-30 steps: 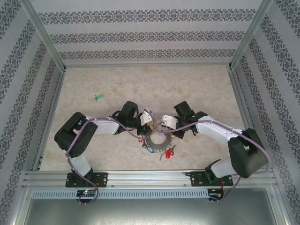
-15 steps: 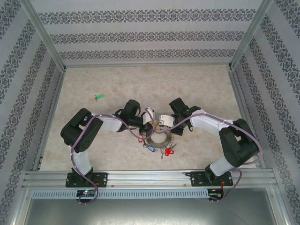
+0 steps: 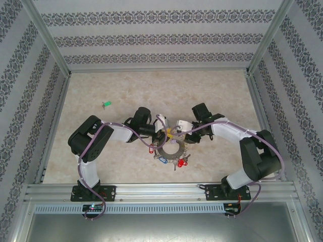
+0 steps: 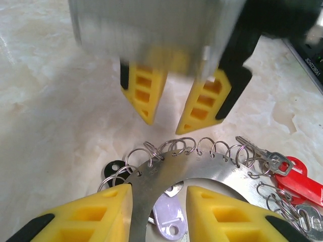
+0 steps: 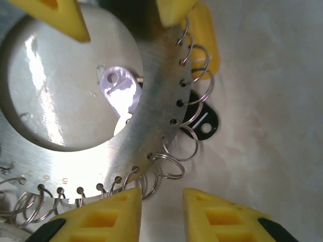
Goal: Put the keys on the keyring
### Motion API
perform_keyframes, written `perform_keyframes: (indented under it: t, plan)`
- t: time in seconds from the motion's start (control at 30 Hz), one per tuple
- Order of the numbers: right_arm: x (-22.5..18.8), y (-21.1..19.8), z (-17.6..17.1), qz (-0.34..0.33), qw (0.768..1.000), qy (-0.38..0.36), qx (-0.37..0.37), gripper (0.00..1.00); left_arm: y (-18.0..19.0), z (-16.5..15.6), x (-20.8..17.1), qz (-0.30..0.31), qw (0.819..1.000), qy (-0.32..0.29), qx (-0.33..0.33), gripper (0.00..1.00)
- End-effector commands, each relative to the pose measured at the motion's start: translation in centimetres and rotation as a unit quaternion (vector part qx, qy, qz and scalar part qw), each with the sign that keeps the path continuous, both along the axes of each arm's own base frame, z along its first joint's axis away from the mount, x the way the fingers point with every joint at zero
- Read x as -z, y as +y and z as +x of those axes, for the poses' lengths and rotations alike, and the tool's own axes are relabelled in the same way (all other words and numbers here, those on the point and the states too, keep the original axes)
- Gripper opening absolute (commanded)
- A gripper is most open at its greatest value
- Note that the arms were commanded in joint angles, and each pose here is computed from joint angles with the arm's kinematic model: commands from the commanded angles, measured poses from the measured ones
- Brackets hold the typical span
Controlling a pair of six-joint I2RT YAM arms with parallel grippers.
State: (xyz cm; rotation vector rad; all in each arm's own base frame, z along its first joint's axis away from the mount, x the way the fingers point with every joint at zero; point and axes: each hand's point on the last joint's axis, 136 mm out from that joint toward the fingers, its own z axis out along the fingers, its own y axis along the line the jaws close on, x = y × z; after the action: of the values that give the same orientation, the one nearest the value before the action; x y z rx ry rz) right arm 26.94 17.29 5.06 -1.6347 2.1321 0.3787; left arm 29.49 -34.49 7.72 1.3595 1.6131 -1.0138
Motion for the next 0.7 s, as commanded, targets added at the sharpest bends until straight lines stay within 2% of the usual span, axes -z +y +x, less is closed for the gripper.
perform_keyframes:
  t: [0.0,0.07,0.1,0.13,0.17,0.2,0.27,0.4,0.43,0.53,0.6,0.67]
  plan:
    - [-2.7,0.3,-0.1,0.076,0.997,0.007,0.018,0.34,-0.4,-0.3,-0.9,-0.004,1.0,-0.004,0.018,0.34]
    - [-3.9,-0.6,1.2,0.101,0.993,-0.002,0.068,0.37,-0.5,-0.1,-1.1,0.001,1.0,0.003,0.011,0.36]
    - [-4.2,-1.0,2.1,0.104,0.99,-0.009,0.099,0.41,-0.6,0.2,-1.1,0.006,1.0,0.008,0.002,0.37]
    - [-4.7,-1.7,3.8,0.104,0.981,-0.02,0.163,0.43,-0.6,0.6,-1.1,0.017,1.0,0.019,-0.016,0.38]
    - [-5.3,-2.8,5.8,0.103,0.961,-0.023,0.254,0.43,-0.6,1.1,-0.9,0.033,0.998,0.035,-0.042,0.39]
    - [-6.0,-4.0,7.3,0.108,0.935,-0.022,0.339,0.42,-0.6,1.4,-0.9,0.046,0.996,0.048,-0.056,0.39]
    - [-7.1,-6.1,8.4,0.133,0.858,0.015,0.496,0.42,-0.9,0.6,-1.1,0.066,0.994,0.069,-0.053,0.41]
    - [-6.8,-7.8,7.2,0.165,0.747,0.101,0.636,0.42,-1.5,-0.3,-1.0,0.111,0.984,0.118,-0.078,0.43]
    - [-6.1,-8.3,6.7,0.17,0.715,0.133,0.665,0.41,-1.7,-0.5,-0.8,0.131,0.978,0.14,-0.079,0.42]
    - [-4.5,-10.5,5.6,0.173,0.639,0.198,0.723,0.39,-1.8,-2.0,0.6,0.215,0.952,0.204,-0.079,0.4]
    - [-4.1,-11.6,5.6,0.183,0.611,0.213,0.74,0.39,-1.9,-2.6,0.8,0.258,0.93,0.246,-0.091,0.39]
    - [-4.0,-12.3,5.7,0.19,0.601,0.213,0.747,0.4,-2.5,-2.1,0.6,0.289,0.907,0.282,-0.122,0.41]
